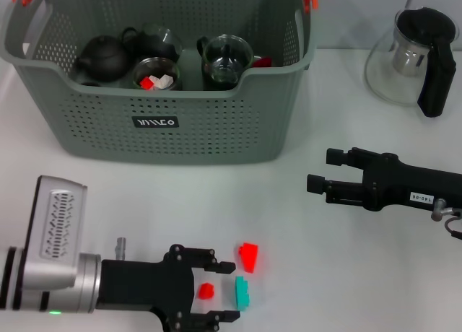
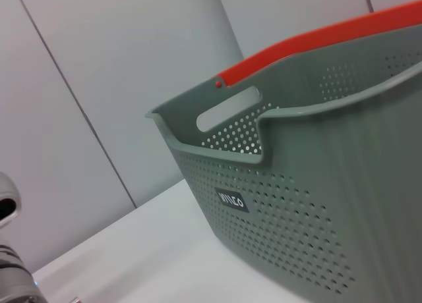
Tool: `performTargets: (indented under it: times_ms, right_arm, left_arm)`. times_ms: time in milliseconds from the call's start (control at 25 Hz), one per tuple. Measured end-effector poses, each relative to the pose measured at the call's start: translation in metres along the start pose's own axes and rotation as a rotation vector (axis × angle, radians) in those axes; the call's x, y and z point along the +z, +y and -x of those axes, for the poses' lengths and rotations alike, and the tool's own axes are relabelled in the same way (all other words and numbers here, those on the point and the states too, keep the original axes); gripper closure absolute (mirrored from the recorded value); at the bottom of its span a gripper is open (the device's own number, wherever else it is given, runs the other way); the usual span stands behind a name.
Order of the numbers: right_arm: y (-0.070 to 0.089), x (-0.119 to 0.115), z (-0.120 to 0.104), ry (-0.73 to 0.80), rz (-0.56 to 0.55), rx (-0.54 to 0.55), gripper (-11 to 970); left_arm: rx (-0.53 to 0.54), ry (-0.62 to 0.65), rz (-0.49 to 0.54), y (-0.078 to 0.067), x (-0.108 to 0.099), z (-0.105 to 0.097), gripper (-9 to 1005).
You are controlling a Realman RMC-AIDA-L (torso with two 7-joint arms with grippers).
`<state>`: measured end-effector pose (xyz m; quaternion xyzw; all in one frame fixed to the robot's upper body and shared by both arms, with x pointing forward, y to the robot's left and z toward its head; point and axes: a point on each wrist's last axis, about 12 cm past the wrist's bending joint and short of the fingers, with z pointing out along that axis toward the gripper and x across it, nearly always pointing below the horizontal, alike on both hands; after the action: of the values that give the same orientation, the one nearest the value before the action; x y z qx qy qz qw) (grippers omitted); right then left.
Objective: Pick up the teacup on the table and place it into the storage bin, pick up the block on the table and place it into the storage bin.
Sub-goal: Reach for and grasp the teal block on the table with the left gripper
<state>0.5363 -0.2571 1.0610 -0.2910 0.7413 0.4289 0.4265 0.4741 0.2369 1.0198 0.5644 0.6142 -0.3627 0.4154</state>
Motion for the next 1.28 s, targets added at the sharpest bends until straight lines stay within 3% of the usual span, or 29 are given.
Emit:
performTargets:
  times_ms: [1280]
  right_arm:
    - [-0.001, -0.002, -0.001, 0.003, -0.005, -0.001, 33]
  left_arm:
    - [-0.017, 0.038, 0.008, 0.006, 0.020, -0.002, 410]
